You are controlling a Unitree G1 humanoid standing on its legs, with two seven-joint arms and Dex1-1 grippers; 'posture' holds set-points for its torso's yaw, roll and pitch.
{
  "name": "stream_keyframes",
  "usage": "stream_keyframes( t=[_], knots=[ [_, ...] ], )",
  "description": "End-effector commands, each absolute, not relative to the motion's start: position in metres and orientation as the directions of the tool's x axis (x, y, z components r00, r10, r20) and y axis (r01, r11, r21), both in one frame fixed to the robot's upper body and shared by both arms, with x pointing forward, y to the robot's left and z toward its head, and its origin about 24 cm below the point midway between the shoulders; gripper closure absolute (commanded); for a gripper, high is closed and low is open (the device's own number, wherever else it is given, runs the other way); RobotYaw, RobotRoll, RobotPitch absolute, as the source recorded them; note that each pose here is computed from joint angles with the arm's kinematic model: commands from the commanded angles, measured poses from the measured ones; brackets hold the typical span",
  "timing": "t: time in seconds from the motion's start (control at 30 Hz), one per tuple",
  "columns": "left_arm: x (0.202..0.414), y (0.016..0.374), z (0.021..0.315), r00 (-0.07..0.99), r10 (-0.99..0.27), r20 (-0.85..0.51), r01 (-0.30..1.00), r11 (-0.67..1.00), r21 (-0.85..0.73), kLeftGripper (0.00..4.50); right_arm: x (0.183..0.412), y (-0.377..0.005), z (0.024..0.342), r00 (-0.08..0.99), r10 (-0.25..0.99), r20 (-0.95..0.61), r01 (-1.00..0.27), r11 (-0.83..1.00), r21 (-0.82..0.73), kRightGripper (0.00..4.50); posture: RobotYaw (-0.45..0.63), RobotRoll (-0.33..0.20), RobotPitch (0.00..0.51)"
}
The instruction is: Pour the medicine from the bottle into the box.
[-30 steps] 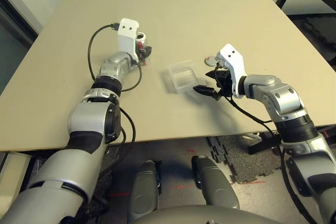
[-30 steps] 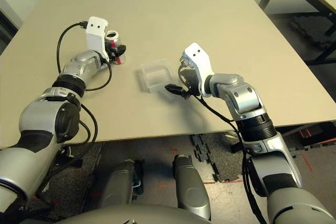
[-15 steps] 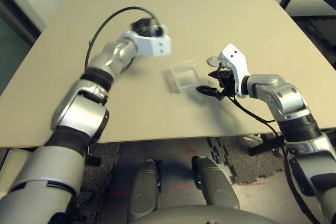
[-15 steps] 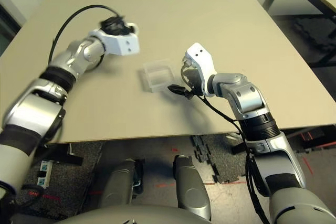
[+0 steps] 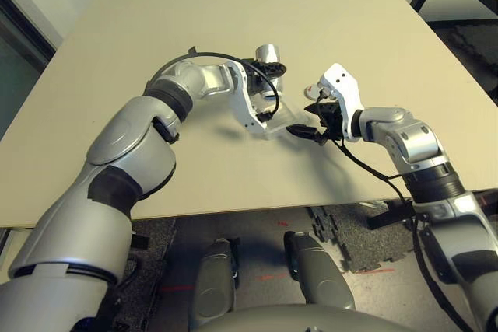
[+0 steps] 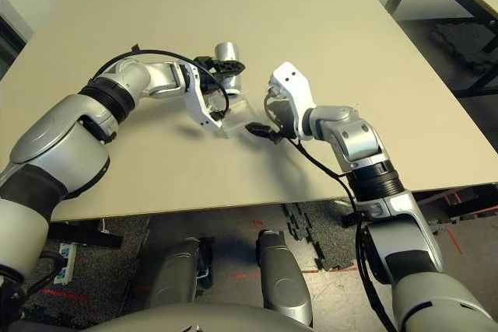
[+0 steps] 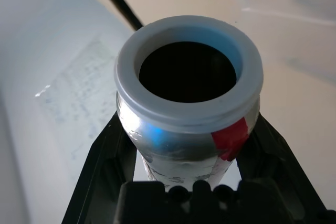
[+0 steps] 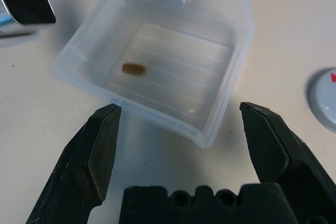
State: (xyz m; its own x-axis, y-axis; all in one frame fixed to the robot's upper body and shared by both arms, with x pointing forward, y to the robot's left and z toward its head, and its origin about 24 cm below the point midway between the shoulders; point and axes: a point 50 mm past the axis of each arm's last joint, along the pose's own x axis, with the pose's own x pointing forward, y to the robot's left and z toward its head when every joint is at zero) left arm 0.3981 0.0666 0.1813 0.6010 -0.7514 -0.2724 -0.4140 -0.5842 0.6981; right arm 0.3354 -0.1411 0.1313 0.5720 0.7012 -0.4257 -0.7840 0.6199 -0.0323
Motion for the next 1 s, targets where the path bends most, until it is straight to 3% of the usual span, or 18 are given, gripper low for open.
stream_keyframes(
  t=[0.03, 0.13, 0.27, 0.4, 0.53, 0.73, 1.0],
  knots=[
    [0.398, 0.066, 0.182, 0.598, -0.758, -0.260, -0.401, -0.564, 0.722, 1.65, 0.337, -0.140, 0.131, 0.570, 0.705, -0.423, -0.786, 0.617, -0.032, 0.00, -0.11, 0.000, 0.111],
    [0.399, 0.067, 0.187, 0.618, -0.760, -0.203, -0.297, -0.464, 0.835, 1.65, 0.337, -0.140, 0.131, 0.568, 0.706, -0.423, -0.787, 0.616, -0.030, 0.00, -0.11, 0.000, 0.113],
    [0.406, 0.079, 0.200, 0.716, -0.692, -0.091, 0.076, -0.052, 0.996, 1.65, 0.336, -0.142, 0.130, 0.570, 0.703, -0.425, -0.784, 0.620, -0.027, 0.00, -0.11, 0.000, 0.115],
    [0.419, 0.102, 0.207, 0.837, -0.546, -0.034, 0.338, 0.466, 0.817, 1.65, 0.335, -0.144, 0.130, 0.574, 0.701, -0.424, -0.780, 0.625, -0.024, 0.00, -0.10, 0.000, 0.117],
    [0.424, 0.128, 0.195, 0.908, -0.417, -0.051, 0.373, 0.744, 0.554, 1.65, 0.335, -0.147, 0.129, 0.575, 0.698, -0.427, -0.778, 0.628, -0.020, 0.00, -0.08, 0.000, 0.123],
    [0.420, 0.156, 0.153, 0.949, -0.272, -0.158, 0.298, 0.939, 0.171, 1.65, 0.334, -0.149, 0.130, 0.574, 0.699, -0.427, -0.777, 0.630, -0.015, 0.00, -0.07, 0.000, 0.132],
    [0.407, 0.170, 0.120, 0.943, -0.210, -0.259, 0.223, 0.975, 0.021, 1.65, 0.331, -0.151, 0.130, 0.575, 0.697, -0.428, -0.773, 0.634, -0.006, 0.00, -0.07, 0.000, 0.142]
  ],
)
